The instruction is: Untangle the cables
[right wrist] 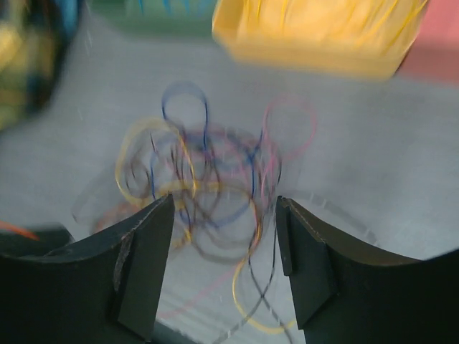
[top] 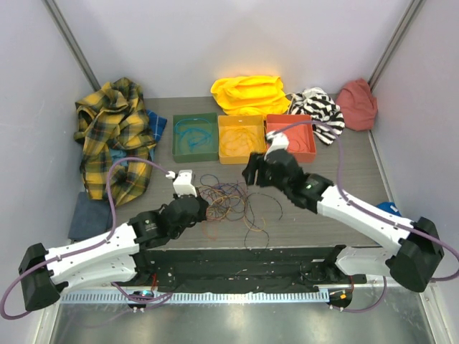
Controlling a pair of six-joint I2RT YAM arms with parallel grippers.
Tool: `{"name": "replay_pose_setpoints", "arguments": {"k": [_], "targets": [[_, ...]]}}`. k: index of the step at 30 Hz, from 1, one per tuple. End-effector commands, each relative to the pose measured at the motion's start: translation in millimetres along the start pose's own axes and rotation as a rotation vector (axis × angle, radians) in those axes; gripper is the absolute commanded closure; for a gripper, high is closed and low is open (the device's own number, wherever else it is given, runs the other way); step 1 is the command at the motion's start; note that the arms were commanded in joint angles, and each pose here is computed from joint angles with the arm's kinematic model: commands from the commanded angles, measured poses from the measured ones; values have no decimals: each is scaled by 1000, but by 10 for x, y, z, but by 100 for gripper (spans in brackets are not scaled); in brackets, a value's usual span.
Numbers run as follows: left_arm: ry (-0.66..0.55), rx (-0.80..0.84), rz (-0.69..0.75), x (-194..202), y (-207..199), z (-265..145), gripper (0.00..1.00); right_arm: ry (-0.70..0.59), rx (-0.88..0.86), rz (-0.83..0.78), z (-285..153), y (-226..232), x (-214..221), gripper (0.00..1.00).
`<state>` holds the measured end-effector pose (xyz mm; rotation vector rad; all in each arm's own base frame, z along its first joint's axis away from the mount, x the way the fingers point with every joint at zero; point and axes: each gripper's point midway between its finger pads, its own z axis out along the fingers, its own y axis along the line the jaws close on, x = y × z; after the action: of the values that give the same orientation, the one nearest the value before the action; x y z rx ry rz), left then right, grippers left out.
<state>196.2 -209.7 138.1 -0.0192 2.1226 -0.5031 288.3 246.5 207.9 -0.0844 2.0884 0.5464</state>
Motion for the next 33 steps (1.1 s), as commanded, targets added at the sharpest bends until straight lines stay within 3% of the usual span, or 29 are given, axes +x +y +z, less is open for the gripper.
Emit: {"name": "replay_pose_setpoints", "arguments": {"k": [1, 2, 6, 9, 16, 22, 33], "targets": [[-104, -48, 5, -343, 28, -38, 95, 65, -104, 33, 43, 339, 470, 34], [-101, -53, 8, -336, 32, -22, 100, 78, -118, 44, 50, 378, 537, 34], [-117, -36, 9, -459, -60, -47, 100, 45, -201, 80, 0, 565, 485, 35], [-182, 2, 22, -760, -205, -138, 100, 24, -253, 86, -104, 641, 434, 36], [-409, 128, 3, -1924, -730, -657, 100, -27, -365, 82, -364, 829, 266, 36], [-543, 296, 9, -2640, -1185, -1161, 99, -69, -408, 65, -512, 918, 85, 37], [-503, 371, 74, -2760, -1567, -1117, 100, -166, -535, 28, -734, 1249, -226, 37]]}}
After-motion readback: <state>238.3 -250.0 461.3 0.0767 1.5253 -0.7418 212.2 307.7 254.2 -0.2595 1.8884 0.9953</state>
